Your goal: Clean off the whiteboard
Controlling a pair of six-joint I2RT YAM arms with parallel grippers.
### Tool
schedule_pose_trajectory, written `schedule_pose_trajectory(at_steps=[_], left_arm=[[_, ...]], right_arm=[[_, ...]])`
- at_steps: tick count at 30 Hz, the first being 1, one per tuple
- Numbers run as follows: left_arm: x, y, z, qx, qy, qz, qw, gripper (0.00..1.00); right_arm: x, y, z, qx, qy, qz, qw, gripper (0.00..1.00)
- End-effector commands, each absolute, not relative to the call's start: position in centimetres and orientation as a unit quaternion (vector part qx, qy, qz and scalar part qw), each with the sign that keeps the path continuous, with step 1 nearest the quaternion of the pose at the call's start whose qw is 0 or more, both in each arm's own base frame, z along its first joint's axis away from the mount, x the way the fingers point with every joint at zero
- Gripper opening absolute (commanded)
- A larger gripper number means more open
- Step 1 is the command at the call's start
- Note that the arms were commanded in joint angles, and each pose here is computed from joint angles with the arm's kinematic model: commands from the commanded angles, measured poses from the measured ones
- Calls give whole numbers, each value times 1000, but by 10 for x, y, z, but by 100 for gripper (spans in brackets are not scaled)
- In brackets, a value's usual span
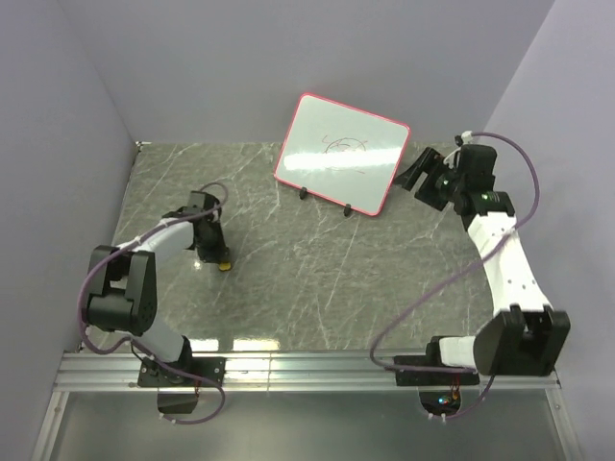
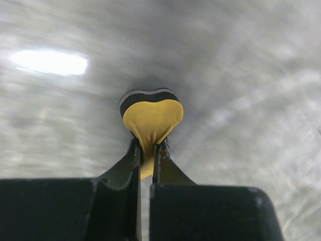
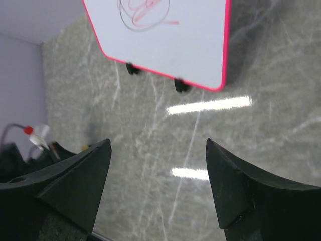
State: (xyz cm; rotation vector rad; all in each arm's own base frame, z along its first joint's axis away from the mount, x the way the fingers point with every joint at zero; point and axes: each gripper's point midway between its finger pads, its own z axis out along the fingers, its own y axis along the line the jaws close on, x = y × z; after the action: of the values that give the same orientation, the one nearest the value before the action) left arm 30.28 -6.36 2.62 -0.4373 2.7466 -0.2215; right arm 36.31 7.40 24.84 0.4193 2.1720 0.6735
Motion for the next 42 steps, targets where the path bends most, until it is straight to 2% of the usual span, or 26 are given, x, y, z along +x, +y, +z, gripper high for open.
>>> schedule_pose_trajectory(at_steps=[1,8,10,14,21,27,42], left_arm=[[298,-88,44,-122,968,-89,201,0],[298,-106,70,-94,959,-122,238,0],[298,-108,75,-89,957,-128,243,0],[290,-117,89,-80,954,-160,243,0],[291,-118,107,-98,950,-163,246,0],[293,-125,104,-129,951,-173,220,0],[285,-113,108,-145,954,-140,223,0]], right_arm=[[394,72,257,164,832,348,399,82],[452,64,245,147,770,471,404,82],[462,69,249,125,758,500,399,79],[492,66,235,137,737,522,408,78],[524,54,209,149,743,498,421,78],[541,54,203,140,748,489,427,79],[583,42,180,173,755,446,449,79]])
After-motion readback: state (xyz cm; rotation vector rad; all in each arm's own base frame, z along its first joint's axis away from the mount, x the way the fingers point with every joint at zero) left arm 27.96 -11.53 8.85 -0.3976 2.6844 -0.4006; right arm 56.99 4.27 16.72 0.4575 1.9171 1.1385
